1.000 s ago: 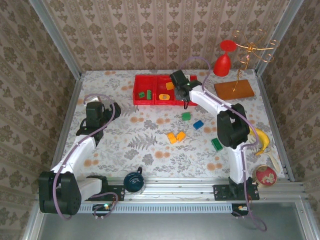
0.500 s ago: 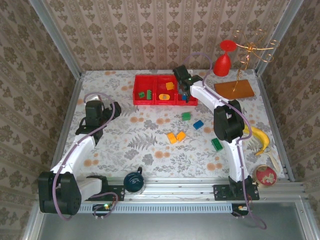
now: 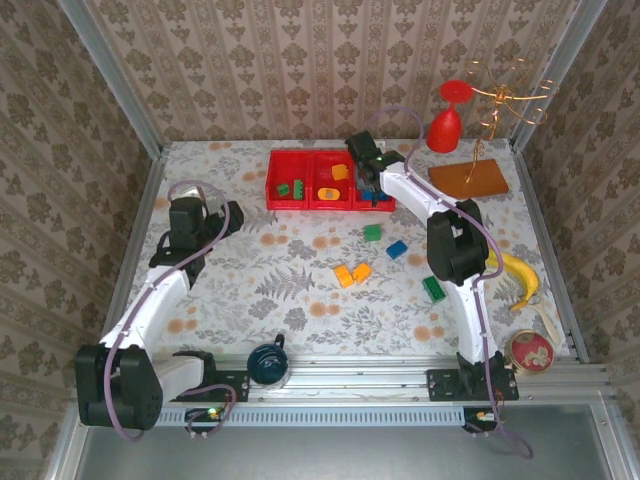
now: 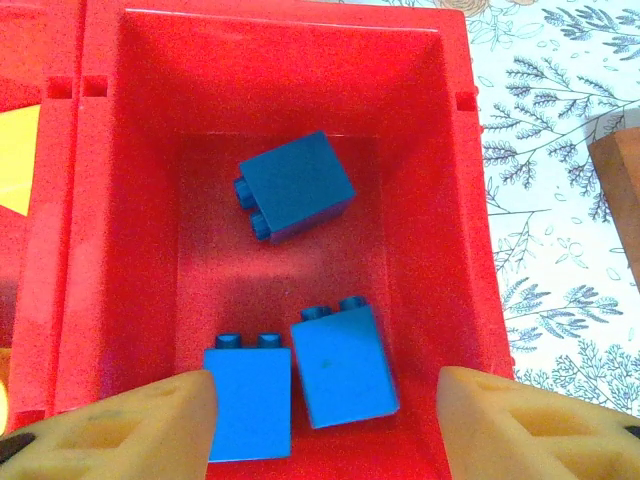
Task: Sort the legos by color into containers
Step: Place the lego in the container, then pick up the lego from the center of the table.
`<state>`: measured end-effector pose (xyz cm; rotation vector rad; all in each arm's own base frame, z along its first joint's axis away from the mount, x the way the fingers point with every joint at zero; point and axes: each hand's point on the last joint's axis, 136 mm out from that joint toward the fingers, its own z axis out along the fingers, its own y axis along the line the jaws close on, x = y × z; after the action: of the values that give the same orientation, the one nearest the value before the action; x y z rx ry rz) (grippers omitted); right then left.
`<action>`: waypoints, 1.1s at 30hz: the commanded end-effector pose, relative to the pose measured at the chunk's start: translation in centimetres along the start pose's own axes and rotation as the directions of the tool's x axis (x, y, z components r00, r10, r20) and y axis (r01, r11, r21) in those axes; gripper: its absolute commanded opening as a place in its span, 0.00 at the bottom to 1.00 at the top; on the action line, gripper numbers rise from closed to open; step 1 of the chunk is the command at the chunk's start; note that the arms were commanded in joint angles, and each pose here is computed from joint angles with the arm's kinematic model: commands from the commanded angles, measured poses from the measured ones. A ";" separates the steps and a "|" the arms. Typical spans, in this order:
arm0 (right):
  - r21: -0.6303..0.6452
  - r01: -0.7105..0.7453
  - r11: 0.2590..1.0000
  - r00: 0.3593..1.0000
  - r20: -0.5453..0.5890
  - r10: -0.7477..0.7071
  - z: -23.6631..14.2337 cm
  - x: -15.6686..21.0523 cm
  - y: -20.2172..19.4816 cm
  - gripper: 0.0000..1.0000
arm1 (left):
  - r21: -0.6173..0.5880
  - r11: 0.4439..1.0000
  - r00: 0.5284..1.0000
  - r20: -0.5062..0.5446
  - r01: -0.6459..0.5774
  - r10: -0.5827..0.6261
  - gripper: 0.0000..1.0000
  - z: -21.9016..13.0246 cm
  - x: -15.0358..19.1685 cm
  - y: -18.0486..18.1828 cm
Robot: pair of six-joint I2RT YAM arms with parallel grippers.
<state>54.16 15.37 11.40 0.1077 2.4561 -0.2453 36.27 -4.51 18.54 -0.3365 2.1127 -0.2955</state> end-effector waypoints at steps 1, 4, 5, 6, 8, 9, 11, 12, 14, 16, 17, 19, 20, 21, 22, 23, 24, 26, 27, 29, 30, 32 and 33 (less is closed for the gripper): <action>0.019 -0.030 0.999 0.999 0.037 0.029 -3.2 -1.3 -1.9 0.63 | 0.035 0.999 0.999 0.017 -0.037 0.036 1.00 -0.7 -1.1 -1.4; 0.008 -0.048 0.999 0.998 0.048 0.047 -4.7 -1.1 -2.4 0.65 | 0.059 0.997 0.998 0.013 -0.058 0.057 1.00 -0.9 -0.9 -2.6; 0.006 -0.056 0.998 0.997 0.051 0.056 -5.2 -1.0 -2.6 0.66 | 0.069 0.995 0.998 0.011 -0.066 0.066 1.00 -0.9 -0.7 -3.1; 0.003 -0.068 0.998 0.996 0.052 0.067 -5.7 -0.7 -2.9 0.67 | 0.079 0.994 0.997 0.006 -0.078 0.078 1.00 -0.9 -0.4 -3.8; -0.003 -0.093 0.996 0.994 0.049 0.093 -6.7 0.1 -3.5 0.70 | 0.102 0.990 0.995 -0.002 -0.094 0.095 1.00 -0.8 0.0 -5.2; -0.007 -0.109 0.994 0.993 0.045 0.109 -7.2 0.6 -3.9 0.71 | 0.120 0.987 0.994 -0.009 -0.106 0.108 1.00 -0.7 0.3 -6.1; -0.011 -0.138 0.990 0.990 0.039 0.139 -8.2 1.8 -4.8 0.73 | 0.152 0.980 0.991 -0.024 -0.129 0.135 1.00 -0.5 0.9 -7.9; -0.013 -0.152 0.988 0.988 0.035 0.152 -8.8 2.5 -5.3 0.75 | 0.168 0.976 0.988 -0.034 -0.141 0.148 1.00 -0.2 1.3 -8.8; -0.013 -0.171 0.985 0.985 0.026 0.171 -9.7 3.9 -6.2 0.77 | 0.199 0.967 0.983 -0.050 -0.161 0.174 1.00 0.2 2.0 -10.6; 0.004 -0.193 0.981 0.981 0.018 0.193 -10.7 5.4 -7.6 0.80 | 0.237 0.953 0.975 -0.070 -0.188 0.210 1.00 0.6 3.1 -12.7; 0.012 -0.202 0.979 0.979 0.015 0.202 -11.1 6.2 -8.2 0.81 | 0.252 0.947 0.971 -0.077 -0.199 0.224 1.00 0.8 3.5 -13.6; 0.033 -0.226 0.974 0.974 0.009 0.226 -12.1 7.8 -9.7 0.85 | 0.276 0.935 0.961 -0.100 -0.222 0.258 1.00 1.3 4.6 -15.2; 0.039 -0.238 0.970 0.971 0.005 0.238 -12.4 8.5 -10.3 0.87 | 0.288 0.930 0.957 -0.107 -0.229 0.269 1.00 1.5 4.9 -16.0; 0.045 -0.251 0.967 0.968 0.002 0.251 -12.8 9.3 -11.1 0.89 | 0.299 0.924 0.952 -0.119 -0.237 0.283 0.99 1.8 5.5 -16.7; 0.051 -0.265 0.963 0.964 -0.001 0.265 -13.2 10.0 -11.8 0.91 | 0.311 0.918 0.945 -0.131 -0.247 0.299 0.99 2.0 6.0 -17.5; 0.055 -0.277 0.959 0.961 0.001 0.277 -13.6 10.5 -12.4 0.93 | 0.322 0.912 0.939 -0.140 -0.256 0.313 0.98 2.2 6.5 -18.2; 0.061 -0.289 0.955 0.957 0.000 0.290 -13.9 11.1 -13.1 0.95 | 0.330 0.906 0.932 -0.151 -0.266 0.329 0.98 2.4 7.0 -18.9; 0.070 -0.318 0.945 0.948 0.004 0.319 -14.8 12.1 -14.4 0.99 | 0.346 0.893 0.918 -0.166 -0.287 0.359 0.97 2.9 7.9 -20.2; 0.072 -0.332 0.941 0.943 0.005 0.332 -15.2 12.6 -15.0 1.00 | 0.351 0.887 0.910 -0.174 -0.299 0.376 0.97 3.2 8.3 -20.9; 0.078 -0.354 0.932 0.935 0.006 0.354 -15.6 13.3 -16.0 1.00 | 0.361 0.874 0.894 -0.184 -0.326 0.409 0.95 3.6 9.1 -22.3; 0.082 -0.364 0.928 0.931 0.008 0.364 -15.8 13.7 -16.4 1.00 | 0.363 0.866 0.882 -0.194 -0.343 0.430 0.95 4.0 9.8 -22.9; 0.094 -0.384 0.918 0.923 0.012 0.385 -16.1 14.3 -17.4 1.00 | 0.372 0.852 0.858 -0.217 -0.369 0.466 0.94 4.6 11.0 -24.2; 0.099 -0.394 0.914 0.919 0.013 0.395 -16.2 14.5 -17.8 1.00 | 0.377 0.843 0.844 -0.227 -0.384 0.486 0.93 5.0 11.5 -25.0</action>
<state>31.88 2.96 17.58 0.5657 2.3768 -0.1470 37.83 -30.84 16.24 0.3342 2.2950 -0.4847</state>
